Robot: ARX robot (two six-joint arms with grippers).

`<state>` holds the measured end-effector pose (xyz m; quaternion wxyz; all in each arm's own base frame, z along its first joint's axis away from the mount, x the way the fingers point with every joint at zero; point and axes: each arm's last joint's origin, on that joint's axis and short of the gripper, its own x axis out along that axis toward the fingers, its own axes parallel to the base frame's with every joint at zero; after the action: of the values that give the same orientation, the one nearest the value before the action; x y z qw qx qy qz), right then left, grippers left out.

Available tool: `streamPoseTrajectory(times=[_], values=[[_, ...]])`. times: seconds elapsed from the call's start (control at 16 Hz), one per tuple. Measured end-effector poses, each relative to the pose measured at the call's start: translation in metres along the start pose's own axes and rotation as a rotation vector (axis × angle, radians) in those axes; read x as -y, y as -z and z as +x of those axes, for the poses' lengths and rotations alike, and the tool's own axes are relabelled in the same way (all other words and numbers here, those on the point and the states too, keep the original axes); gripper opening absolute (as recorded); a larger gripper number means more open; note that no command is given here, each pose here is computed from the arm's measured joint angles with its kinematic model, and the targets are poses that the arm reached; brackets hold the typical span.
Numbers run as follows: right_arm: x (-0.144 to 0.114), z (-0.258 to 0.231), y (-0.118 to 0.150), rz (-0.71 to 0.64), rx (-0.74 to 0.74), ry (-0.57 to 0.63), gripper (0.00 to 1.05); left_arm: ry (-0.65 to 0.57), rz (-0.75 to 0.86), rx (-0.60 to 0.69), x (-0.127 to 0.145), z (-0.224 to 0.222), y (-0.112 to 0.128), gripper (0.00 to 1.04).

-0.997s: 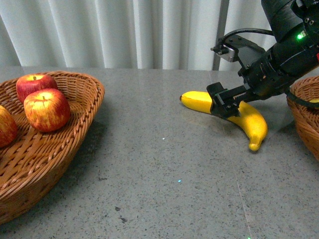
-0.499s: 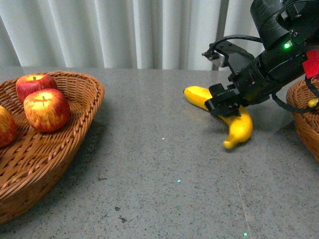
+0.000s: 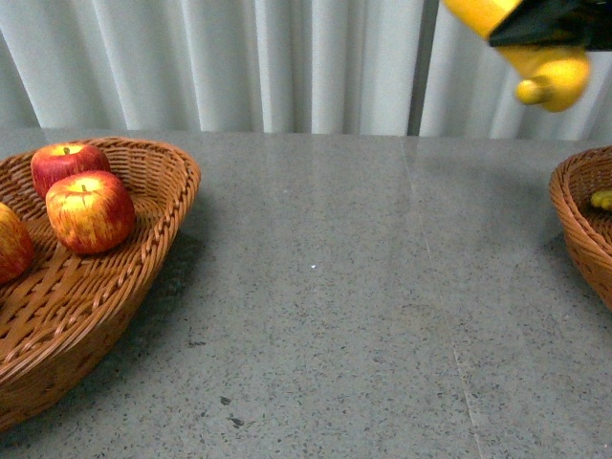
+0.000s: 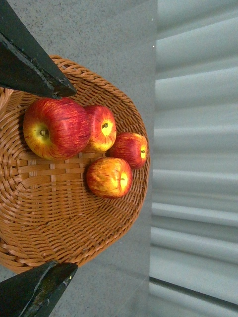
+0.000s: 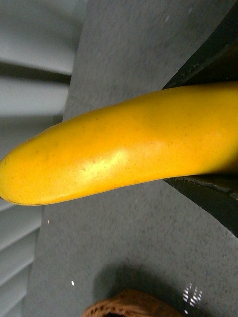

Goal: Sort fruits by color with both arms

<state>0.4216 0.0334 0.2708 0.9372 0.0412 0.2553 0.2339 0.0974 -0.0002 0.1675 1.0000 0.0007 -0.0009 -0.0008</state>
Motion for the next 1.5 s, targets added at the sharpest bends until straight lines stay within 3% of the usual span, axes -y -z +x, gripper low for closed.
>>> streamPoseTrajectory(times=[0.25, 0.37, 0.5, 0.56, 0.69, 0.75, 1.0, 1.18, 1.31, 1.43, 1.5], values=[[0.065, -0.052, 0.043, 0.098, -0.079, 0.178, 0.38, 0.0, 0.0, 0.0, 0.0, 0.0, 0.0, 0.98], [0.083, -0.084, 0.062, 0.102, -0.064, 0.194, 0.38, 0.0, 0.0, 0.0, 0.0, 0.0, 0.0, 0.98], [0.091, -0.13, 0.077, 0.072, -0.047, 0.213, 0.38, 0.0, 0.0, 0.0, 0.0, 0.0, 0.0, 0.98], [0.091, -0.156, 0.106, 0.046, -0.088, 0.196, 0.38, 0.0, 0.0, 0.0, 0.0, 0.0, 0.0, 0.98], [0.09, -0.155, 0.135, 0.039, -0.158, 0.164, 0.39, 0.0, 0.0, 0.0, 0.0, 0.0, 0.0, 0.98], [0.088, -0.154, 0.139, 0.032, -0.164, 0.141, 0.5, 0.0, 0.0, 0.0, 0.0, 0.0, 0.0, 0.98], [0.08, -0.153, 0.12, -0.024, -0.097, 0.117, 0.98, 0.0, 0.0, 0.0, 0.0, 0.0, 0.0, 0.98], [0.051, -0.157, 0.073, -0.109, 0.133, 0.044, 0.98, 0.0, 0.0, 0.0, 0.0, 0.0, 0.0, 0.98], [0.028, -0.164, 0.047, -0.083, 0.277, 0.015, 0.98, 0.0, 0.0, 0.0, 0.0, 0.0, 0.0, 0.98], [0.007, -0.169, 0.042, -0.002, 0.317, -0.025, 0.98, 0.0, 0.0, 0.0, 0.0, 0.0, 0.0, 0.98], [-0.006, -0.168, 0.046, -0.065, 0.416, 0.094, 0.91, 0.0, 0.0, 0.0, 0.0, 0.0, 0.0, 0.98]])
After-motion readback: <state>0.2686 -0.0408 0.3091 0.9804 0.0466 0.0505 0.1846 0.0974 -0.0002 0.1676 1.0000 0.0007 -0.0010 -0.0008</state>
